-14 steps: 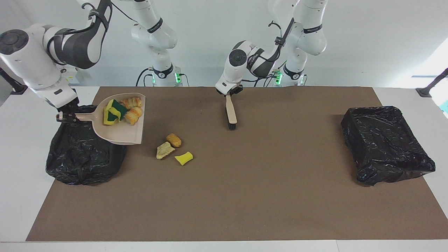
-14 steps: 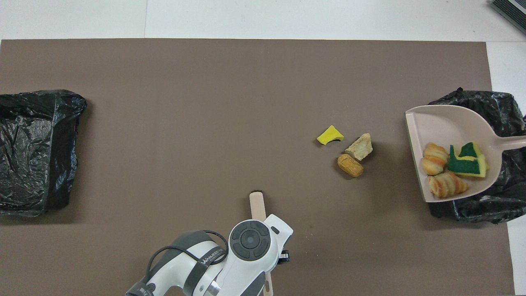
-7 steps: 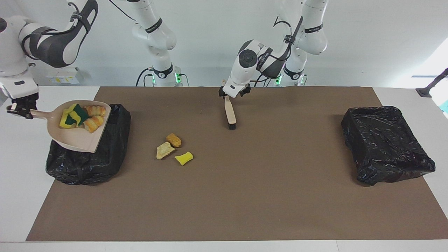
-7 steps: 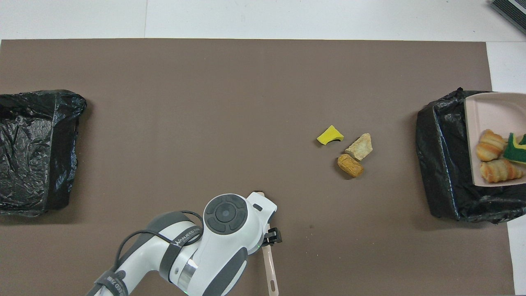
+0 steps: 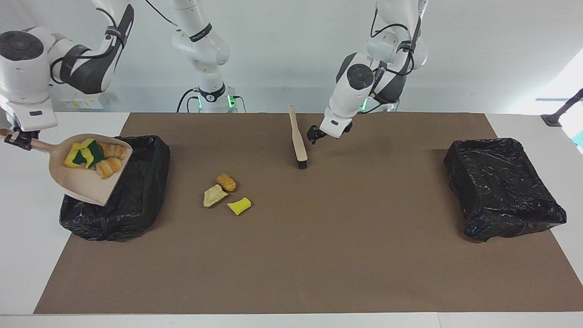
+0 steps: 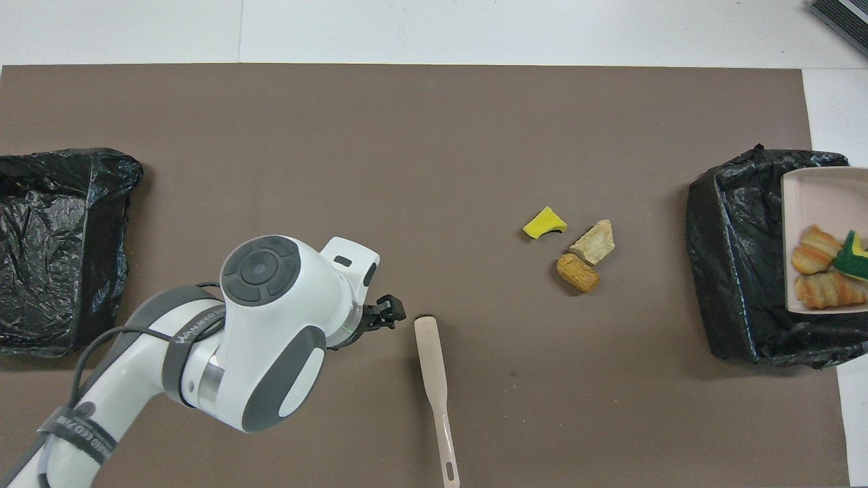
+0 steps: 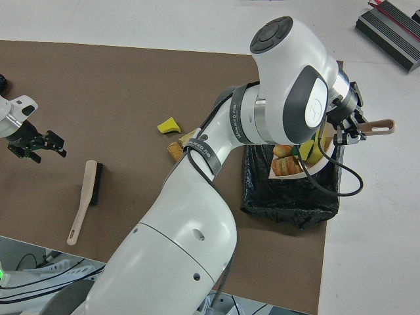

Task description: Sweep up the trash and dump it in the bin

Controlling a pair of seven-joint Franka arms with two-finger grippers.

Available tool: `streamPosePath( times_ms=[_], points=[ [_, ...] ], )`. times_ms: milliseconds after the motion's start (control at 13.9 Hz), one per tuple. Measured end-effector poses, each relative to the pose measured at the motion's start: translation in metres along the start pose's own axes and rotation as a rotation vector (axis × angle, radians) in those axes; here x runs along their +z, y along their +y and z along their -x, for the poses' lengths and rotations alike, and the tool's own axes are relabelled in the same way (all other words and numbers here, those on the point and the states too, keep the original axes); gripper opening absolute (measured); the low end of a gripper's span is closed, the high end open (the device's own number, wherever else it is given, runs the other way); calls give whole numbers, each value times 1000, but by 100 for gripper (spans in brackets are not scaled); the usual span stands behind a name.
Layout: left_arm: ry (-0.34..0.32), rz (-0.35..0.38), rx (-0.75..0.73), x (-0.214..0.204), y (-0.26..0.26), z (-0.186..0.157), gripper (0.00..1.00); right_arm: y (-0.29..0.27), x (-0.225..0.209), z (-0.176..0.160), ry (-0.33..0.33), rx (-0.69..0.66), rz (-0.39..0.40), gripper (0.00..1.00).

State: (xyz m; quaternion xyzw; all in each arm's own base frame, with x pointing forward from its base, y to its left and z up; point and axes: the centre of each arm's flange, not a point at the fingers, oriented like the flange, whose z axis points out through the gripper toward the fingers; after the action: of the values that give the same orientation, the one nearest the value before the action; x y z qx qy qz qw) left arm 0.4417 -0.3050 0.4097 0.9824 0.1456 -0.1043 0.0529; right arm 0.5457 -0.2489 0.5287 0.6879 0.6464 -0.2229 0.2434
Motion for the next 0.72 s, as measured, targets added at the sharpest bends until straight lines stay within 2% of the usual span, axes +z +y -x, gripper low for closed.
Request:
streamPosePath(
  times_ms=[144, 288, 432, 719],
  points=[
    [7, 12, -4, -17, -27, -26, 100, -7, -15, -24, -97, -22, 16, 32],
    [8, 10, 47, -31, -59, -50, 100, -10, -26, -29, -167, -50, 38, 32],
    [21, 11, 99, -43, -94, -75, 100, -10, -28, -25, -197, -50, 61, 32],
    [32, 22, 232, -62, -170, -117, 100, -11, -25, -21, -208, -53, 68, 32]
  ],
)
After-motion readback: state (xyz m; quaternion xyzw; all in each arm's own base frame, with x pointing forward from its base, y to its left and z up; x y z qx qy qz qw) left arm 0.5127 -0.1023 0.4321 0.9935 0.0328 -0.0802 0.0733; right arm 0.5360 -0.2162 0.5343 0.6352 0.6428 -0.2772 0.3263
